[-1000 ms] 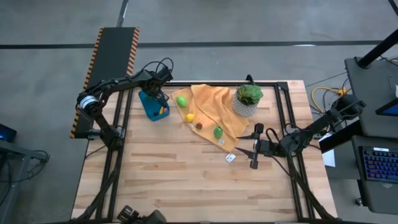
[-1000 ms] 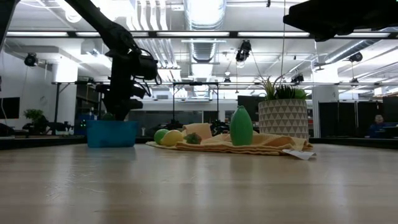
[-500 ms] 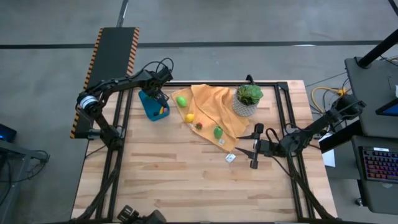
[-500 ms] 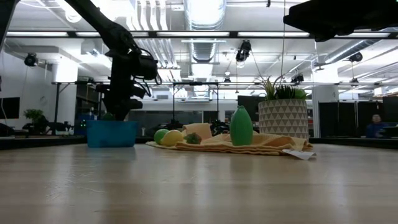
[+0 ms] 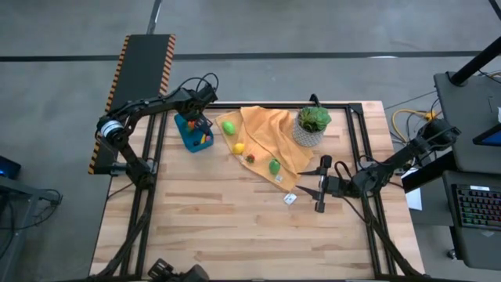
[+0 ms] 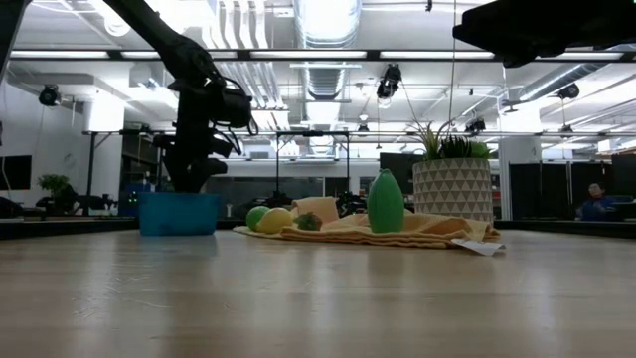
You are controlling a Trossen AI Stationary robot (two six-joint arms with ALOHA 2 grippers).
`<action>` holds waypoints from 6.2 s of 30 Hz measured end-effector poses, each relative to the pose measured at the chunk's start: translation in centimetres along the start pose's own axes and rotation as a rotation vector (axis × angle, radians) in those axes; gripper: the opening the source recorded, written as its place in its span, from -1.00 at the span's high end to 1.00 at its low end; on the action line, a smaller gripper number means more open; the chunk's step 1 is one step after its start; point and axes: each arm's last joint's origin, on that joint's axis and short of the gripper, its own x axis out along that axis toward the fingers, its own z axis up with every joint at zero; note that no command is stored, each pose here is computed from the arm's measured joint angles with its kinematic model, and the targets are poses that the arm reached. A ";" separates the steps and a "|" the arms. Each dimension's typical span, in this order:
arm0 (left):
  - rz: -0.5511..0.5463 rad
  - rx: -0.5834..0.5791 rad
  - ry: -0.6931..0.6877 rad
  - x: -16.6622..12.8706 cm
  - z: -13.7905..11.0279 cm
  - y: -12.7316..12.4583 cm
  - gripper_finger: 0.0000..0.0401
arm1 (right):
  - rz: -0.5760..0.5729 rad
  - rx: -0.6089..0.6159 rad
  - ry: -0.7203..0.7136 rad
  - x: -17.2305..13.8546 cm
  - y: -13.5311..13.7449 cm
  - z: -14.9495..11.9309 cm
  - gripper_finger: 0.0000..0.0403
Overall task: Pick and placing Produce into tupperware
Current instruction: Put the lemon into the blue bin
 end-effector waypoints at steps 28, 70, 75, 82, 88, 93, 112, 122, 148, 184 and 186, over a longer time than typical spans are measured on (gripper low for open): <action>-0.448 0.098 -0.596 -14.7 -5.1 0.5 -0.29 | 0.003 -0.012 0.014 0.0 0.0 -0.2 0.07; -0.540 0.423 -0.438 -7.1 -2.0 -11.7 -0.29 | 0.004 -0.013 0.015 0.0 0.0 -0.2 0.07; -0.618 0.354 -0.376 -6.4 -1.5 -12.5 -0.29 | 0.004 -0.013 0.015 0.0 0.0 -0.2 0.07; -0.688 0.324 -0.374 -6.6 -1.1 -12.7 -0.29 | 0.004 -0.012 0.015 0.0 0.0 -0.2 0.07; -0.635 0.206 -0.356 -6.4 -0.9 -12.4 -0.29 | 0.004 -0.011 0.015 0.0 0.0 -0.2 0.07; -0.596 0.158 -0.358 -6.2 -0.8 -12.3 -0.29 | 0.004 -0.005 0.015 0.0 0.0 -0.2 0.07; -0.634 0.165 -0.295 -5.2 -0.9 -12.8 -0.76 | 0.003 -0.004 0.015 0.0 0.0 -0.2 0.07; -0.611 0.181 -0.235 -3.1 -0.8 -14.1 -0.78 | 0.002 -0.010 0.015 0.0 0.0 -0.2 0.07; -0.609 0.192 -0.260 -2.2 -0.5 -14.8 -0.78 | -0.004 -0.012 0.017 0.0 0.0 -0.2 0.07; -0.606 0.181 -0.265 -1.8 -0.3 -15.0 -0.38 | -0.005 -0.012 0.017 0.0 0.0 -0.2 0.07; -0.603 0.171 -0.243 -1.3 -0.4 -15.3 -0.36 | -0.006 -0.012 0.017 0.0 0.0 -0.2 0.07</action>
